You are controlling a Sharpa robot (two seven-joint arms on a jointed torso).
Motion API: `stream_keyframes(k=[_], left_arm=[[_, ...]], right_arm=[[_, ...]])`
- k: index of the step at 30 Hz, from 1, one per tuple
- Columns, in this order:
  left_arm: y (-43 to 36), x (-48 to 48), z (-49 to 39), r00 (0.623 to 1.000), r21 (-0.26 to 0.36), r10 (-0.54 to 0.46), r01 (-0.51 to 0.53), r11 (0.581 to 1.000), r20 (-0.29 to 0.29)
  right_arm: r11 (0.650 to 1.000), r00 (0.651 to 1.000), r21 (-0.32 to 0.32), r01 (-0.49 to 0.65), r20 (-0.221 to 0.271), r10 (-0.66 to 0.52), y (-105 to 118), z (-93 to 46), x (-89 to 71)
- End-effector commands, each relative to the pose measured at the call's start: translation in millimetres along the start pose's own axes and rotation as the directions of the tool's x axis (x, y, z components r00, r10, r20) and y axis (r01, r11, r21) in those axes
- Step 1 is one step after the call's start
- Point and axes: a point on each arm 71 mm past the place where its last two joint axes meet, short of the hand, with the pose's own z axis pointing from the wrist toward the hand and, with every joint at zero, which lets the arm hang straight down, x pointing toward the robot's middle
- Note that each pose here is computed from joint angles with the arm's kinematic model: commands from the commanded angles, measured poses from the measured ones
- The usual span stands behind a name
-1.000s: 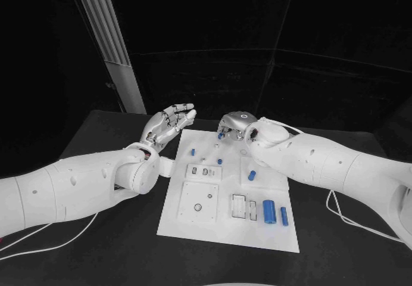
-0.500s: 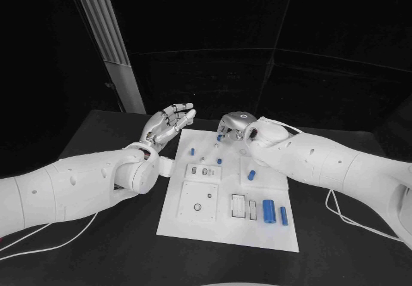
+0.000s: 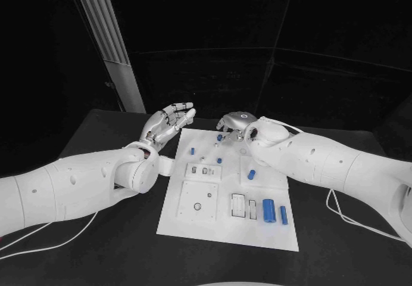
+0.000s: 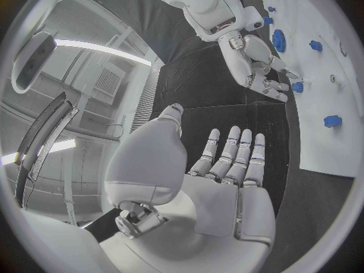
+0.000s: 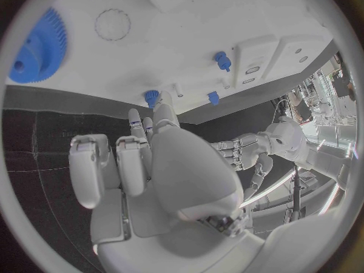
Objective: Assemble the parts on the task board
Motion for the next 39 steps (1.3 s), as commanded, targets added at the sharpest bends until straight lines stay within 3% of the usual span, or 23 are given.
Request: stream_keyframes(k=[1,7,13,17,25,39], left_arm=[[-22.7,1.2,-2.5,1.0,0.307,-0.003,0.008,0.952,-0.015],[-22.2,-1.4,-1.9,1.0,0.306,0.002,0.001,0.952,-0.009],[-20.8,-2.5,1.3,1.0,0.306,0.009,-0.007,0.952,-0.003],[-19.4,-2.9,4.2,1.0,0.307,0.013,-0.012,0.952,-0.001],[-17.0,-4.1,5.8,1.0,0.306,0.017,-0.017,0.952,0.002],[-15.5,-4.3,5.2,1.0,0.301,0.015,-0.015,0.953,0.001]], right_arm=[[1.0,0.998,-0.004,-0.016,0.063,0.016,-1.3,-2.2,-6.2],[0.989,0.971,-0.038,-0.143,0.188,0.148,-9.0,-21.2,-18.5],[0.952,0.916,-0.065,-0.299,0.258,0.306,-26.2,-51.3,-31.6],[0.937,0.891,-0.076,-0.34,0.292,0.347,-40.4,-70.1,-38.8],[0.915,0.874,-0.048,-0.402,0.277,0.399,-68.9,-93.0,-41.2],[0.907,0.885,0.027,-0.421,0.23,0.404,-94.4,-97.7,-35.7]])
